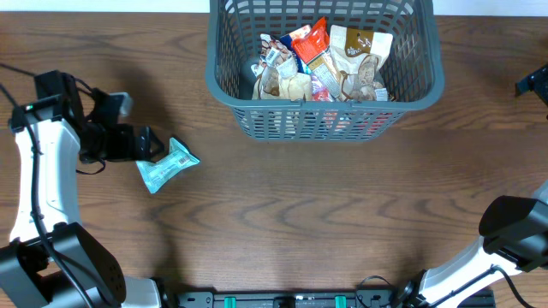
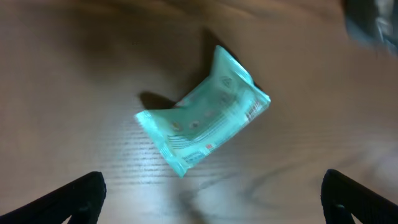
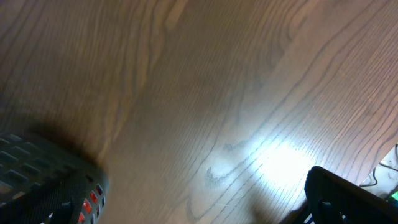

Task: Pack container
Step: 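Move left gripper down over the light-blue wipes pack, then close left gripper on the light-blue wipes pack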

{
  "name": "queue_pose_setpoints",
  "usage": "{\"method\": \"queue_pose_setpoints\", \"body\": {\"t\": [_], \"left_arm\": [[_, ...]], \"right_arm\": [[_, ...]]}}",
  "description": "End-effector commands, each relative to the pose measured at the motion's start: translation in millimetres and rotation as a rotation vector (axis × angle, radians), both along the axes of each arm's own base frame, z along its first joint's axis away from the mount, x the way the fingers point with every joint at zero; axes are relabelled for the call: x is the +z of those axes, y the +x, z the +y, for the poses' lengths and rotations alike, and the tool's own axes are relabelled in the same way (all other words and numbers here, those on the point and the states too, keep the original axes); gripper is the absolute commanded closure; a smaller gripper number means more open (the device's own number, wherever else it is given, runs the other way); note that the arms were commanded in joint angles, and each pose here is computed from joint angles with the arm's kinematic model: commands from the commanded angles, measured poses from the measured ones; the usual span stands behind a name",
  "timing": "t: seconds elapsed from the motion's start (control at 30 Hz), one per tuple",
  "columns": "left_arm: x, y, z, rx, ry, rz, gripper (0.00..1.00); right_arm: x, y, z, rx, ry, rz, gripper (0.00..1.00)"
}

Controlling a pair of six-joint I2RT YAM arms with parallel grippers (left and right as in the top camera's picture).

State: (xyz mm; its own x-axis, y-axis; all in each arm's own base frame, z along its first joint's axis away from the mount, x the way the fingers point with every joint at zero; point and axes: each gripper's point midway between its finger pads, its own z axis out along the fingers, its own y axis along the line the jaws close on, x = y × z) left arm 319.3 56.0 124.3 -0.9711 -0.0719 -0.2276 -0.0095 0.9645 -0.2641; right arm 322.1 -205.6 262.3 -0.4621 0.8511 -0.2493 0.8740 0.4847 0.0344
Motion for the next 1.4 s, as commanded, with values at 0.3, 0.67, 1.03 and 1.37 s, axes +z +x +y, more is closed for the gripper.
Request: {"method": "queue_pose_setpoints", "body": {"t": [0.3,0.67,1.03,1.37], "left_arm": [[5,-4,-11,0.759,-0.276,0.239,0.01],[-8,-18,-14,1.384,-0.243,0.427,0.01],[-20,-30,-2,1.686,0.076,0.281,0.01],[-75,-18,-26,1.703,0.043,0.464,0.02]], "right_arm": [[1,-2,-2,-0.007,-0.001,-0.001,0.01],[1,-2,-2,-0.007,-0.001,-0.001,0.01],[1,-2,-2,-0.007,-0.001,-0.001,0.01],[1,-2,-2,-0.007,-0.001,-0.001,0.01]]}}
